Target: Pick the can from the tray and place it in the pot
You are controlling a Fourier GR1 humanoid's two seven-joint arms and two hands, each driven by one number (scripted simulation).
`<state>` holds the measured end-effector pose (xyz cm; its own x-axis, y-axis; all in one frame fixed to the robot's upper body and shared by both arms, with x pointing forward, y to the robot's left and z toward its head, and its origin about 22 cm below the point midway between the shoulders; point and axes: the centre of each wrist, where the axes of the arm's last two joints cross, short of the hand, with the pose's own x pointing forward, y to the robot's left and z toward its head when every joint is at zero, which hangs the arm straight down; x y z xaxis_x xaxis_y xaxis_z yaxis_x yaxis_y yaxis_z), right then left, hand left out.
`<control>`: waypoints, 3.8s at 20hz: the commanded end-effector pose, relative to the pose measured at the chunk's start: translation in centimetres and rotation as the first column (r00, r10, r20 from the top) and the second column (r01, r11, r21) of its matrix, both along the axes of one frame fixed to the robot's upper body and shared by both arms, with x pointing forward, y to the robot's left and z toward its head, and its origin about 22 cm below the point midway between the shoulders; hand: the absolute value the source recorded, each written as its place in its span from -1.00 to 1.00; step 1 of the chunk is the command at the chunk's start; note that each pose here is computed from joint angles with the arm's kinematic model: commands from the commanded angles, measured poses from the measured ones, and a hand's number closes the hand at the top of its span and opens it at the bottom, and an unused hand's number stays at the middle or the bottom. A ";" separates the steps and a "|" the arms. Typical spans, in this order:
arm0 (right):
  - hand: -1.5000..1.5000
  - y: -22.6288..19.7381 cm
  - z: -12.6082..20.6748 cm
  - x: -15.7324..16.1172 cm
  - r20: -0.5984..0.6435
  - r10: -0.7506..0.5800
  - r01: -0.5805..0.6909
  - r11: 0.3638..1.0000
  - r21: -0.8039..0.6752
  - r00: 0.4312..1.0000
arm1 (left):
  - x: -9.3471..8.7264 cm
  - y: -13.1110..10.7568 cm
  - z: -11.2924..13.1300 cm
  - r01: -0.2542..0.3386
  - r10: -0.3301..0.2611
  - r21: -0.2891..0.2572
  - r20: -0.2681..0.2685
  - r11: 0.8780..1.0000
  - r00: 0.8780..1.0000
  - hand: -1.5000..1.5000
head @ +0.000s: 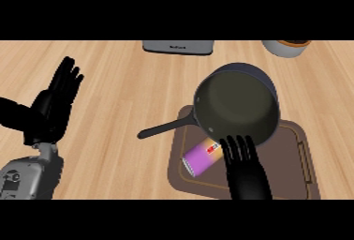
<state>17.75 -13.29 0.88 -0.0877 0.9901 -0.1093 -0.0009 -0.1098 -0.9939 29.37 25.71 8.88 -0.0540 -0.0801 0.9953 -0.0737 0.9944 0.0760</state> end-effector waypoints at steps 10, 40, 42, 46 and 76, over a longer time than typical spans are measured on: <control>1.00 13.7 -1.5 -8.7 0.575 0.281 -0.409 0.907 0.103 0.769 | 0.1 1.0 -1.2 -0.059 0.059 0.007 -0.021 0.998 0.998 0.00; 1.00 10.7 0.1 5.2 0.853 -0.008 -0.132 0.987 0.090 0.522 | -0.5 1.6 -0.1 -0.099 0.099 0.005 -0.004 0.995 0.995 0.00; 1.00 10.1 1.3 6.7 0.852 -0.036 -0.080 0.993 0.091 0.522 | -1.3 2.4 -0.6 -0.105 0.105 -0.001 -0.007 0.995 0.994 0.00; 1.00 7.7 -0.7 7.7 0.829 -0.012 -0.096 0.992 0.080 0.559 | -1.1 2.5 -0.1 -0.106 0.106 0.000 -0.005 0.994 0.994 0.00; -1.00 -2.6 3.3 7.8 0.694 -0.084 -0.543 0.557 0.628 0.716 | 0.1 2.5 -0.1 -0.095 0.095 -0.020 -0.007 0.995 0.995 0.00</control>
